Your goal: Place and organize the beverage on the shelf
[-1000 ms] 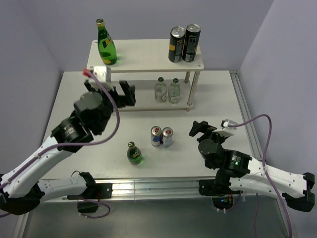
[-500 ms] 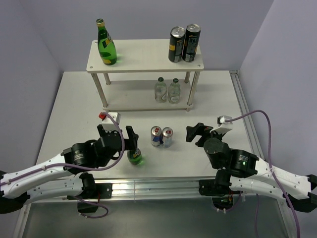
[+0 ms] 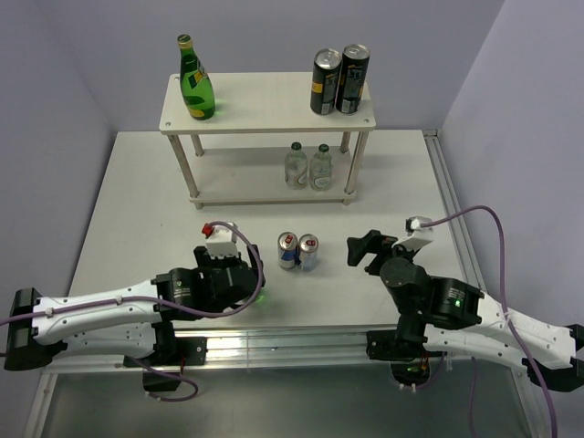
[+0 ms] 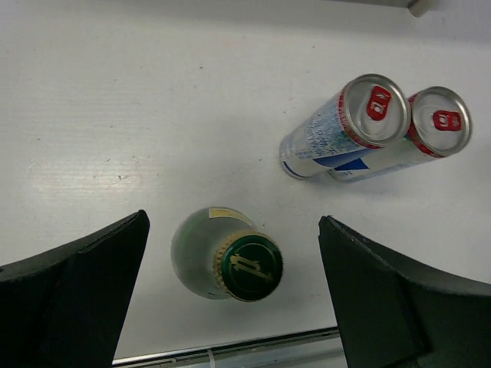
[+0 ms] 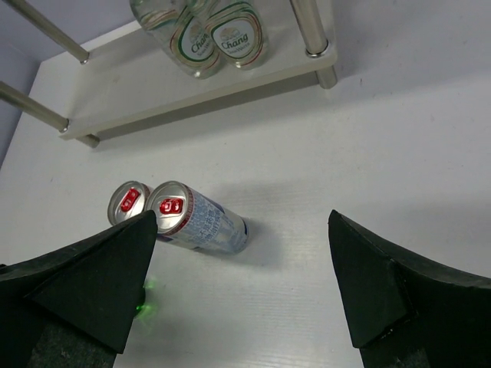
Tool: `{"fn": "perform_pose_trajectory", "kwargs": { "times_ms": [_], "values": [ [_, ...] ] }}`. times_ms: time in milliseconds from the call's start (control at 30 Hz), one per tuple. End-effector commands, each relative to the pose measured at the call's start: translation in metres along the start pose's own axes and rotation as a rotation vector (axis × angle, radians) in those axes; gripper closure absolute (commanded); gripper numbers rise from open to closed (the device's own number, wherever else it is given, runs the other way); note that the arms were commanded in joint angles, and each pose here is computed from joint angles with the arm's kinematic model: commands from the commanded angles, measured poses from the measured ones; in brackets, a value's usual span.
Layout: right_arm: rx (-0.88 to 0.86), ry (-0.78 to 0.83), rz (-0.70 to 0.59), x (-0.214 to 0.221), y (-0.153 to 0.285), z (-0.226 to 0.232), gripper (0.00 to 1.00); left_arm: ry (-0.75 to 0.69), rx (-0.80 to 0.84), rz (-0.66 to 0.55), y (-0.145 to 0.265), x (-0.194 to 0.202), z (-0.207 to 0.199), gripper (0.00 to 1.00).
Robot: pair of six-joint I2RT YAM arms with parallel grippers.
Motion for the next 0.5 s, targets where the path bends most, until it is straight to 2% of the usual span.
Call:
{"fn": "perform_pose_trajectory", "kwargs": {
  "times_ms": [0,100,200,300,333,467],
  "values": [
    [0.020,-0.055,-0.035,-0.010,0.005,-0.008,0.01,0.093,-0.068,-0.050,-0.004,0.000,0.010,0.01],
    [0.032,-0.068,-0.041,-0.009,0.006,-0.016,0.01,0.103,-0.073,-0.053,-0.007,0.006,0.012,0.03],
    [0.041,-0.073,-0.044,-0.008,0.007,-0.022,0.01,0.106,-0.086,-0.064,-0.010,0.008,0.015,0.09],
    [0.043,-0.080,-0.048,-0.009,0.007,-0.024,0.02,0.107,-0.091,-0.089,-0.012,0.005,0.015,0.21],
    [0.041,-0.082,-0.049,-0.009,0.008,-0.024,0.02,0.111,-0.090,-0.100,-0.012,0.003,0.013,0.28],
    [0.048,-0.075,-0.050,-0.008,0.007,-0.025,0.02,0.094,-0.102,-0.119,-0.014,-0.003,0.010,0.39]
  ]
}}
Point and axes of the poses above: each gripper's point midway between its finger pads, its own y axis back along the fingers, its own z axis along the line the jaws close on, x = y × z, the point moved 2 cm from there along y, back along the fingers, and after that the axes turned 11 degrees about -y, right-handed, at the moved point
